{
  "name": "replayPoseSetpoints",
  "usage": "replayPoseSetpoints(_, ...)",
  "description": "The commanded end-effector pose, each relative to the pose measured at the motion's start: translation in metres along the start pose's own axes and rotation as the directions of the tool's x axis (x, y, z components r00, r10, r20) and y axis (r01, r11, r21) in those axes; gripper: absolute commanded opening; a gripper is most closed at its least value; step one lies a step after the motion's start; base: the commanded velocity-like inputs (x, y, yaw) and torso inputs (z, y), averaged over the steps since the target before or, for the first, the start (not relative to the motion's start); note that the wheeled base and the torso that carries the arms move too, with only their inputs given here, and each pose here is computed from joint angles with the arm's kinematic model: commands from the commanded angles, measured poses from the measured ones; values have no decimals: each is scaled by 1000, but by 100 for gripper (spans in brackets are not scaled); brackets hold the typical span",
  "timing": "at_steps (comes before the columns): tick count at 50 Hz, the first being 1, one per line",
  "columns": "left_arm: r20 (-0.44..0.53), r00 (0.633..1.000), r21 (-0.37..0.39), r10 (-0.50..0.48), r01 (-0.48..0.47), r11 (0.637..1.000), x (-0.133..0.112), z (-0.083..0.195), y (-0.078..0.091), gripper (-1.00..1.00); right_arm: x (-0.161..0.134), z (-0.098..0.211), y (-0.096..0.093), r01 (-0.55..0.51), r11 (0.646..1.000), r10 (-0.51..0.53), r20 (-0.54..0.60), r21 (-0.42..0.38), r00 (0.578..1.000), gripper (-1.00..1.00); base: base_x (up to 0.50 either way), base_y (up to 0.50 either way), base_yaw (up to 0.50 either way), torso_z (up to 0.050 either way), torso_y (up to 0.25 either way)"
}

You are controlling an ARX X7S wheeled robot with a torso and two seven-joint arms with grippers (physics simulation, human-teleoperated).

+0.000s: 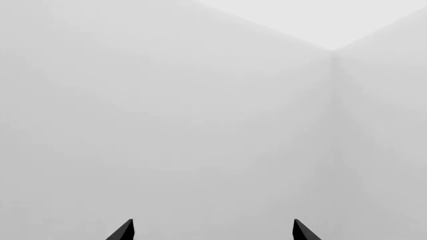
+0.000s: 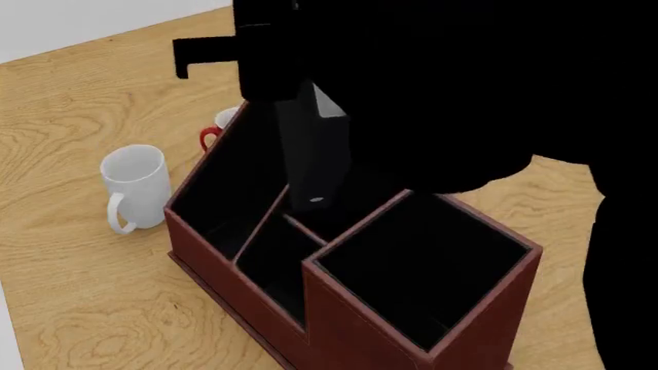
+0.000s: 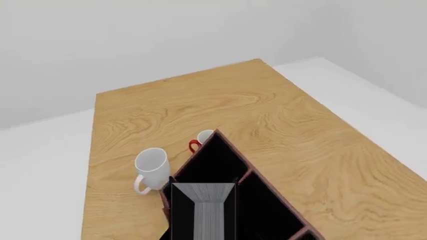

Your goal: Pick up the book and place it in the right compartment of the caddy.

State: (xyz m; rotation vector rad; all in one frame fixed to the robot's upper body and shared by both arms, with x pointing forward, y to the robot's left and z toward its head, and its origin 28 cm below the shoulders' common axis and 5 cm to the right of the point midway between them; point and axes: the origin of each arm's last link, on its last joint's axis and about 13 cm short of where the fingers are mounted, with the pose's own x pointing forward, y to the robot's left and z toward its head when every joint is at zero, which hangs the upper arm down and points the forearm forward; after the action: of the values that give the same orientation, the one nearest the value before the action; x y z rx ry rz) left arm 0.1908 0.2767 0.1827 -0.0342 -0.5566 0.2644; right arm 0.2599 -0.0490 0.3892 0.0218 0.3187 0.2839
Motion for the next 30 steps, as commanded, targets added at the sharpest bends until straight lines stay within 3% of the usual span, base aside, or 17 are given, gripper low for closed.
replayPoseSetpoints(1,48,999,36,9,-11,999,10,3,-5,100,-6,5,-13,98,993,-100,16,69,995,-100,0,0,0,0,0)
replayPoseSetpoints(14,60,998,11,11,-12,1000,15,4,-5,100,-2,6,-27,253,959,-250,-43,124,967,-100,0,0,0,0,2)
replayPoseSetpoints(30,59,998,-17,19,-18,1000,15,8,-1,100,1,2,-35,339,932,-325,-123,125,938,-100,0,0,0,1,1)
